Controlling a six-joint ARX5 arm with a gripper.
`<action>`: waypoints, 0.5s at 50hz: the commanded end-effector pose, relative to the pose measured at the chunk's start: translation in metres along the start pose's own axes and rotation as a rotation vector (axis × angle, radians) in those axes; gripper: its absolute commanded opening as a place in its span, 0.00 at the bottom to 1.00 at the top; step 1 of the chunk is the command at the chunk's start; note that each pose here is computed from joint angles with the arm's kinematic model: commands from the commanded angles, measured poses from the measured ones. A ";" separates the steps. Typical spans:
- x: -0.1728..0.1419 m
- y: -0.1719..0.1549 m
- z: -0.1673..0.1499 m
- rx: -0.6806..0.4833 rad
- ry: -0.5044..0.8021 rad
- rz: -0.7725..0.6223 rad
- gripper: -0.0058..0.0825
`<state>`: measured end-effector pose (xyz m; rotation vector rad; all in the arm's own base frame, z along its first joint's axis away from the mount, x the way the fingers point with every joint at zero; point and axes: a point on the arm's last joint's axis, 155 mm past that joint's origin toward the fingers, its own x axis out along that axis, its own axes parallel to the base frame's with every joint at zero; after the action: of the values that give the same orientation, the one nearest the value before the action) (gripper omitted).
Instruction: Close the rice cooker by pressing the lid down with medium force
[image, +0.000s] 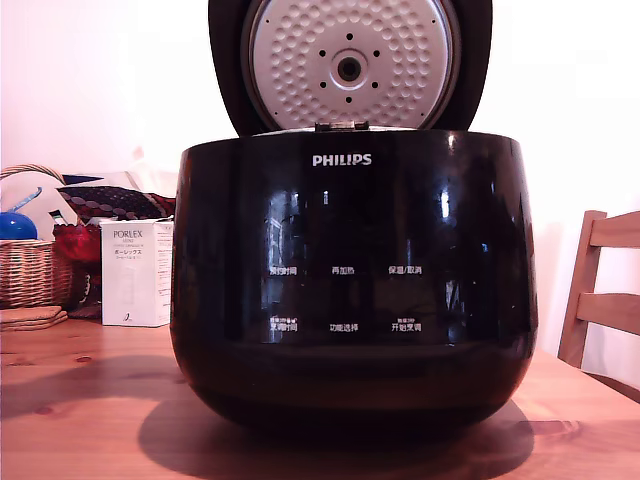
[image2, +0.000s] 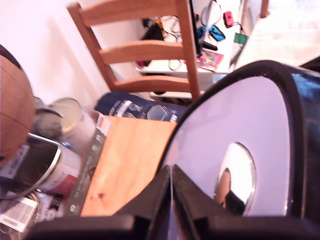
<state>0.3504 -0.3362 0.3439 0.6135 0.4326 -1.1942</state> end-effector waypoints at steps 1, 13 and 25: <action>0.009 -0.008 -0.008 -0.025 0.021 -0.032 0.04; 0.016 -0.008 -0.013 -0.094 0.024 -0.035 0.04; 0.027 -0.013 -0.027 -0.202 0.045 -0.050 0.04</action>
<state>0.3473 -0.3371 0.3340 0.4666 0.5215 -1.1608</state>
